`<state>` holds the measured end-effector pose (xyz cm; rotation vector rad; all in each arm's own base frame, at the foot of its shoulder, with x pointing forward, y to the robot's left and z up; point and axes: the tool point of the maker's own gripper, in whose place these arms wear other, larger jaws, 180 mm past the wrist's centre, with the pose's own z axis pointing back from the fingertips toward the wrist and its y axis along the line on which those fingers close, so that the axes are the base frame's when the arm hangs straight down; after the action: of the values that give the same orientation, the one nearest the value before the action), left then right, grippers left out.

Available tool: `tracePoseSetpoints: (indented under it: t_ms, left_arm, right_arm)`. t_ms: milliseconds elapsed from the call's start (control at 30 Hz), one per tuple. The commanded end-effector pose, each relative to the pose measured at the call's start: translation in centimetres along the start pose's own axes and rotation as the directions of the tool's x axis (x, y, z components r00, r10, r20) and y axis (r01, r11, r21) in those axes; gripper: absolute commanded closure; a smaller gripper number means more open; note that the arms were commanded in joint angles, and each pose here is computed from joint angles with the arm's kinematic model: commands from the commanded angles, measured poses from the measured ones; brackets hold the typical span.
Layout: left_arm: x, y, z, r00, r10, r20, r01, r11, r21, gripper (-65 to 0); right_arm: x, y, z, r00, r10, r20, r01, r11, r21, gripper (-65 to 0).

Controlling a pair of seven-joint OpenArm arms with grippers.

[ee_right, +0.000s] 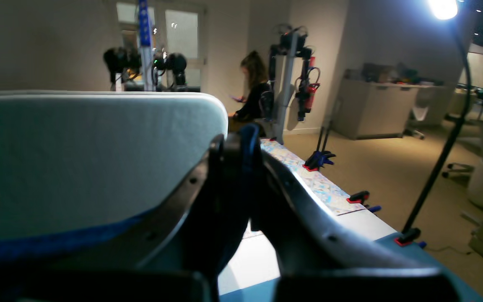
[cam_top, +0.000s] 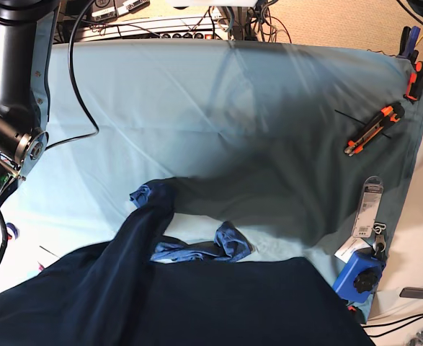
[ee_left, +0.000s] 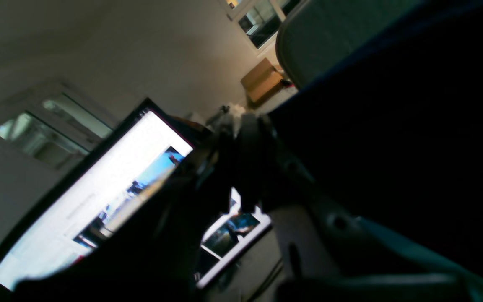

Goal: Layout the t-shirt on the table in an organized manner, then fold the t-shirt properly
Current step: 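Lift the dark-blue t-shirt high with both grippers, right gripper raising it, then swing the t-shirt down onto the table and open both grippers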

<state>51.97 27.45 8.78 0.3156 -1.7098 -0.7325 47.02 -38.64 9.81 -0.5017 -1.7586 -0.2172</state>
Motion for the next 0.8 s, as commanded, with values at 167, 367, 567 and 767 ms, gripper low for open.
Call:
tracePoseSetpoints:
  t_ms: [167,367,567,767]
  left_arm:
    - [0.4,1.8,0.6,1.0,0.023,0.01,-0.024,0.999,0.049,0.0]
    - [-1.6,0.1,0.5,0.997,0.073,-0.023,-0.072,0.997,0.011,0.0]
    - [-4.8,-2.3,0.5,0.992,0.094,-0.085,-0.097,0.995,-0.026,0.0]
    - [-7.2,-4.1,0.8,0.984,0.105,-0.143,-0.113,0.992,-0.054,0.0]
  right_arm:
    - [1.1,-0.8,0.2,0.999,0.031,0.044,-0.03,0.999,-0.016,0.0]
    - [-0.8,-1.0,0.4,0.997,0.076,-0.008,-0.076,0.997,0.0,0.0]
    - [-2.0,-3.8,0.8,0.988,0.14,-0.067,-0.143,0.989,-0.039,0.0]
    - [-4.8,-4.7,1.5,0.973,0.166,-0.158,-0.167,0.986,0.012,0.0]
